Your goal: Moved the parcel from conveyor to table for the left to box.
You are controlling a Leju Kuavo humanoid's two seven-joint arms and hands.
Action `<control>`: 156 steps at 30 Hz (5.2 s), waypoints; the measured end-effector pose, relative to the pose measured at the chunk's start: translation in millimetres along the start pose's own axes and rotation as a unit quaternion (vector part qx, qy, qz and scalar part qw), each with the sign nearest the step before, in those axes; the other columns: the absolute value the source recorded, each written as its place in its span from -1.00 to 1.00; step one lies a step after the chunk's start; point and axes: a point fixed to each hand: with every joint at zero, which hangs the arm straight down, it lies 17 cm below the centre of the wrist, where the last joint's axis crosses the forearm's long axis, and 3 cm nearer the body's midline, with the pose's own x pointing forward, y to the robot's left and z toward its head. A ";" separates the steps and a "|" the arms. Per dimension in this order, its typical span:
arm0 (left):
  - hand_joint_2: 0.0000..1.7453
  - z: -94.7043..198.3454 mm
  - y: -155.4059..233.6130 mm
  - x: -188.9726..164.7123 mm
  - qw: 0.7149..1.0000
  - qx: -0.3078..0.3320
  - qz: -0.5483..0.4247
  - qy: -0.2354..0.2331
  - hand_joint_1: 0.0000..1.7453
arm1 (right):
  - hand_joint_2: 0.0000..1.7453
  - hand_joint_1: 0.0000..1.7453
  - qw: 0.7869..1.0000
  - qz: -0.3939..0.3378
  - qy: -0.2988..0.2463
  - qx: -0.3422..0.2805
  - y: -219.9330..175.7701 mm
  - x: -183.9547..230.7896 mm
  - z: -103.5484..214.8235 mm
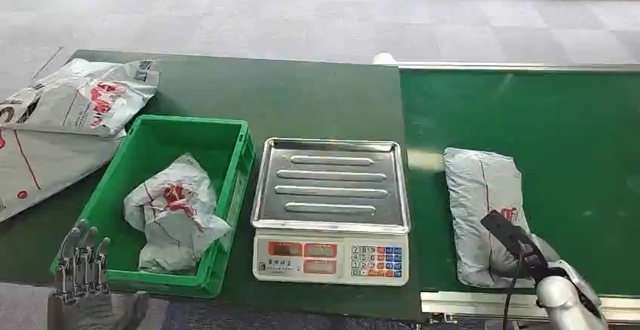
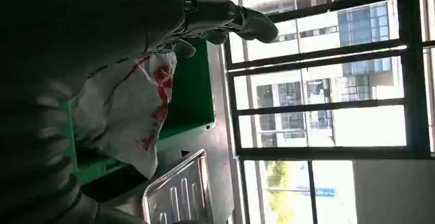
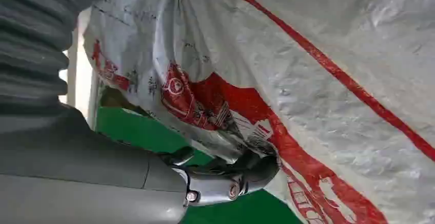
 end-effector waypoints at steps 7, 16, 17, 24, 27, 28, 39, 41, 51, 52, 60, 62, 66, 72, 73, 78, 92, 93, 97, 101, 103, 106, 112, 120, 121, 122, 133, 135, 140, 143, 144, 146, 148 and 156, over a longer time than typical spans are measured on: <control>1.00 1.3 -1.0 0.6 1.000 -0.003 -0.003 -0.002 -1.00 | 1.00 1.00 0.999 0.013 -0.015 0.034 8.3 8.2 -11.5; 1.00 6.6 -1.8 -0.8 1.000 -0.007 -0.003 0.004 -1.00 | 1.00 1.00 0.999 0.021 -0.020 0.026 1.7 14.5 -16.0; 1.00 6.9 -1.9 -0.6 1.000 -0.007 -0.003 0.004 -1.00 | 1.00 1.00 0.999 0.021 -0.020 0.024 1.2 14.9 -16.2; 1.00 7.3 -3.6 -0.3 1.000 -0.012 0.000 0.004 -1.00 | 1.00 1.00 0.999 0.021 -0.023 0.024 2.0 16.8 -16.2; 1.00 7.6 -5.2 -0.3 1.000 -0.016 -0.002 0.004 -1.00 | 1.00 1.00 0.999 0.024 -0.023 0.013 -0.2 16.8 -15.8; 1.00 7.7 -5.7 -0.4 1.000 -0.016 -0.002 0.004 -1.00 | 1.00 1.00 0.999 0.025 -0.024 0.001 -3.6 19.2 -15.6; 1.00 4.5 -19.5 9.7 1.000 -0.018 0.016 -0.003 -1.00 | 1.00 1.00 0.858 -0.165 -0.246 -0.419 -186.8 127.8 89.7; 1.00 2.8 -19.1 10.1 1.000 -0.014 0.018 -0.005 -1.00 | 1.00 1.00 0.820 -0.176 -0.260 -0.478 -206.4 121.4 119.6; 1.00 -2.6 -12.4 7.6 1.000 0.007 0.017 -0.013 -1.00 | 1.00 1.00 0.805 -0.218 -0.310 -0.455 -208.9 132.6 147.4; 1.00 -3.4 -13.5 7.5 1.000 0.005 0.018 -0.015 -1.00 | 1.00 1.00 0.824 -0.222 -0.327 -0.405 -197.0 148.1 138.3; 1.00 -13.5 -35.0 0.4 0.998 -0.040 0.022 -0.034 -1.00 | 1.00 1.00 0.881 -0.039 -0.471 -0.019 -6.5 345.6 133.0; 1.00 -14.3 -38.8 -1.4 0.998 -0.047 0.023 -0.034 -1.00 | 1.00 1.00 0.869 -0.021 -0.494 0.003 15.8 375.2 145.0; 1.00 -12.5 -42.1 -5.8 0.998 -0.052 0.022 -0.029 -1.00 | 1.00 1.00 0.855 -0.003 -0.517 0.028 35.9 402.5 158.8; 1.00 -12.4 -42.0 -10.6 0.998 -0.047 0.016 -0.024 -1.00 | 1.00 -1.00 0.847 0.027 -0.528 0.053 67.1 436.6 173.2; 1.00 -12.0 -41.4 -11.2 0.999 -0.045 0.015 -0.023 -1.00 | 1.00 -1.00 0.854 0.036 -0.517 0.041 66.4 438.8 169.4; 1.00 -9.7 -41.2 -13.8 0.999 -0.044 0.012 -0.012 -1.00 | 1.00 -1.00 0.865 0.053 -0.499 0.004 58.6 443.1 162.6; 1.00 -11.3 -57.0 -15.1 0.997 -0.079 0.010 -0.009 -1.00 | 1.00 -1.00 0.862 0.038 -0.504 -0.037 41.6 442.8 169.0; 1.00 -11.6 -58.5 -15.1 0.996 -0.084 0.004 -0.011 -1.00 | 1.00 -1.00 0.860 0.033 -0.507 -0.043 38.5 443.4 170.6; 1.00 -18.7 -76.4 -24.5 0.990 -0.127 -0.058 -0.002 -1.00 | 1.00 -1.00 0.812 -0.086 -0.561 -0.135 -20.4 448.2 203.5; 1.00 -51.8 -88.6 -46.1 0.982 -0.151 -0.112 0.022 -1.00 | 1.00 -1.00 0.715 -0.278 -0.578 -0.278 -121.4 388.6 247.2; 1.00 -67.6 -93.6 -50.3 0.980 -0.157 -0.119 0.016 -1.00 | 1.00 -1.00 0.702 -0.299 -0.570 -0.305 -138.5 362.9 255.9; 1.00 -82.9 -98.0 -53.0 0.979 -0.163 -0.123 0.007 -1.00 | 1.00 -1.00 0.690 -0.310 -0.561 -0.335 -153.7 337.2 266.7; 1.00 -93.7 -107.7 -65.9 0.970 -0.180 -0.161 0.020 -1.00 | 1.00 -1.00 0.659 -0.317 -0.542 -0.413 -175.3 301.7 285.0; 1.00 -175.8 -171.1 -129.0 0.910 -0.247 -0.321 0.086 -1.00 | 1.00 -1.00 0.630 -0.354 -0.463 -0.512 -178.7 185.5 305.6; 1.00 -178.8 -181.8 -141.0 0.899 -0.263 -0.336 0.101 -1.00 | 1.00 -1.00 0.637 -0.352 -0.463 -0.506 -171.1 181.1 304.0; 1.00 -180.8 -189.3 -151.0 0.889 -0.273 -0.349 0.114 -1.00 | 1.00 -1.00 0.642 -0.346 -0.462 -0.504 -164.9 177.8 303.3; 1.00 -123.3 -234.0 -251.0 0.762 -0.367 -0.485 0.221 -0.80 | 1.00 -1.00 0.688 -0.336 -0.498 -0.406 -101.0 248.1 289.3; 1.00 -113.9 -234.8 -260.1 0.739 -0.381 -0.507 0.227 1.00 | 1.00 -1.00 0.688 -0.341 -0.501 -0.399 -98.4 251.1 289.0; 1.00 -96.8 -231.7 -276.6 0.689 -0.412 -0.543 0.245 1.00 | 1.00 -1.00 0.688 -0.342 -0.508 -0.389 -95.8 257.2 289.1; 1.00 -92.8 -227.8 -282.3 0.673 -0.420 -0.554 0.252 1.00 | 1.00 -1.00 0.691 -0.336 -0.509 -0.387 -94.8 259.4 288.8; 1.00 -93.4 -228.4 -282.1 0.676 -0.419 -0.553 0.249 1.00 | 1.00 -1.00 0.693 -0.334 -0.509 -0.386 -93.9 260.1 288.5; 1.00 -96.3 -228.5 -281.1 0.680 -0.416 -0.553 0.244 1.00 | 1.00 -1.00 0.696 -0.330 -0.509 -0.384 -92.0 260.6 288.4; 1.00 -97.7 -228.1 -280.9 0.680 -0.416 -0.553 0.243 1.00 | 1.00 -1.00 0.698 -0.329 -0.508 -0.382 -89.6 260.1 287.9; 1.00 -99.5 -226.8 -280.8 0.681 -0.414 -0.554 0.242 1.00 | 1.00 -1.00 0.700 -0.328 -0.508 -0.381 -88.4 259.9 288.0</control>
